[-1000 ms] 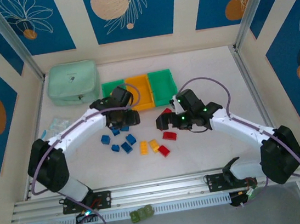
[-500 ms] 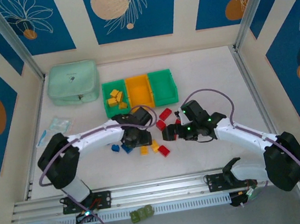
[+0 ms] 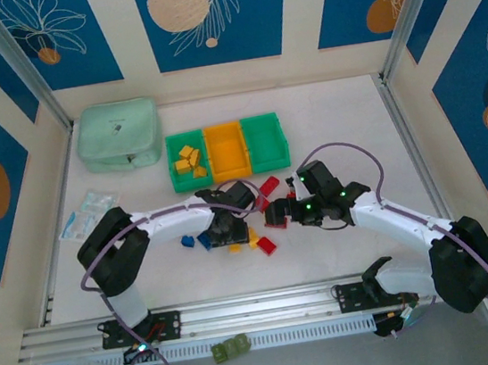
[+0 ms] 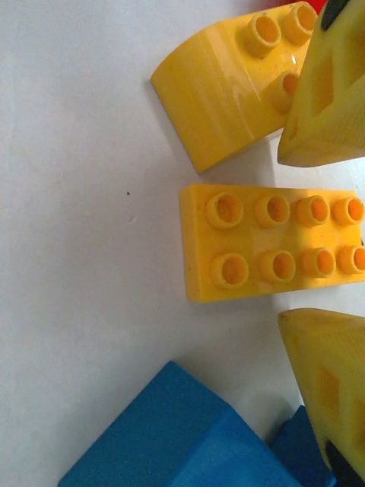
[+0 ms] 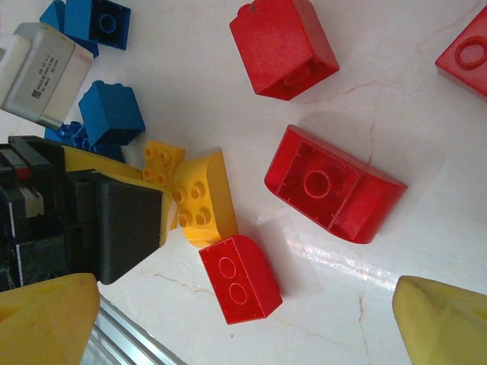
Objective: Sort the legos into containers by color
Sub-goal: Pick up the lego from the middle-left of the table, then place the lego in the container.
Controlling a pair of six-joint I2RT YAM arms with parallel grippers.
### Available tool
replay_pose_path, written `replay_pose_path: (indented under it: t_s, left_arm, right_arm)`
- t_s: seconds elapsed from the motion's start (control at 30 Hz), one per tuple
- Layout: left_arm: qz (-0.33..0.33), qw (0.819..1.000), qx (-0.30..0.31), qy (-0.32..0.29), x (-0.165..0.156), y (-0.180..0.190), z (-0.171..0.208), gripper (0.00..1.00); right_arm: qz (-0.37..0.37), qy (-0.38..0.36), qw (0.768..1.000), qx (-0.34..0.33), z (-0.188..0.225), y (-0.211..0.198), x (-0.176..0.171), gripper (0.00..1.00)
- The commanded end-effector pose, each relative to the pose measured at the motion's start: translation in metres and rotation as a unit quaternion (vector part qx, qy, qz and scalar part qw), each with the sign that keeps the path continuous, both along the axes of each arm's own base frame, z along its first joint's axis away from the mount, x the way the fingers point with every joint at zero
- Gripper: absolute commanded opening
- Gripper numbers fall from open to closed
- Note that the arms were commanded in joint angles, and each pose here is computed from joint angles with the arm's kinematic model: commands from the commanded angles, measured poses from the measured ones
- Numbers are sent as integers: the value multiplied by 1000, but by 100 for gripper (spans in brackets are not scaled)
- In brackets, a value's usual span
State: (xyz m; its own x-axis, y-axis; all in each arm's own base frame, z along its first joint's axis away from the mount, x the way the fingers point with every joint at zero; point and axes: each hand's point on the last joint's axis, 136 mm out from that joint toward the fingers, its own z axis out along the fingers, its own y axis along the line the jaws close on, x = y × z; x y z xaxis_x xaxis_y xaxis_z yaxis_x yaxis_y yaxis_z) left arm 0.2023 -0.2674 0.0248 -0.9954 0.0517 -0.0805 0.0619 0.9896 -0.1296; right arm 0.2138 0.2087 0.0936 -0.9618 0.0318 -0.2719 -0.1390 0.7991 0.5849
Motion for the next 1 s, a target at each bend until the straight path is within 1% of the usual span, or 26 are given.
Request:
replay_pose_path:
  t_s: [0.0, 0.17, 0.27, 0.37, 0.5, 0.77, 0.87, 0.97]
  left_arm:
    - [5, 999, 33, 0, -1, 8, -11, 49]
    - [7, 999, 33, 0, -2, 10, -14, 42]
    - [9, 999, 43, -1, -2, 15, -14, 38]
    - [10, 999, 41, -11, 0, 15, -8, 33]
    - [10, 999, 31, -22, 3, 13, 4, 31]
    - [2, 997, 21, -78, 22, 17, 51, 30]
    - [2, 994, 27, -109, 40, 28, 76, 30]
    - [9, 989, 25, -143, 66, 41, 102, 30]
  right_arm:
    - [9, -1, 1000, 12, 4, 3, 0, 99]
    - [7, -3, 1000, 13, 6, 2, 2, 99]
    - [7, -5, 1000, 14, 7, 2, 3, 99]
    - [7, -7, 1000, 15, 9, 2, 4, 99]
    - [10, -12, 1000, 15, 13, 2, 6, 99]
    - [27, -38, 999, 5, 31, 4, 12, 99]
    - [33, -47, 998, 7, 42, 7, 17, 99]
    - [35, -60, 997, 16, 54, 13, 23, 99]
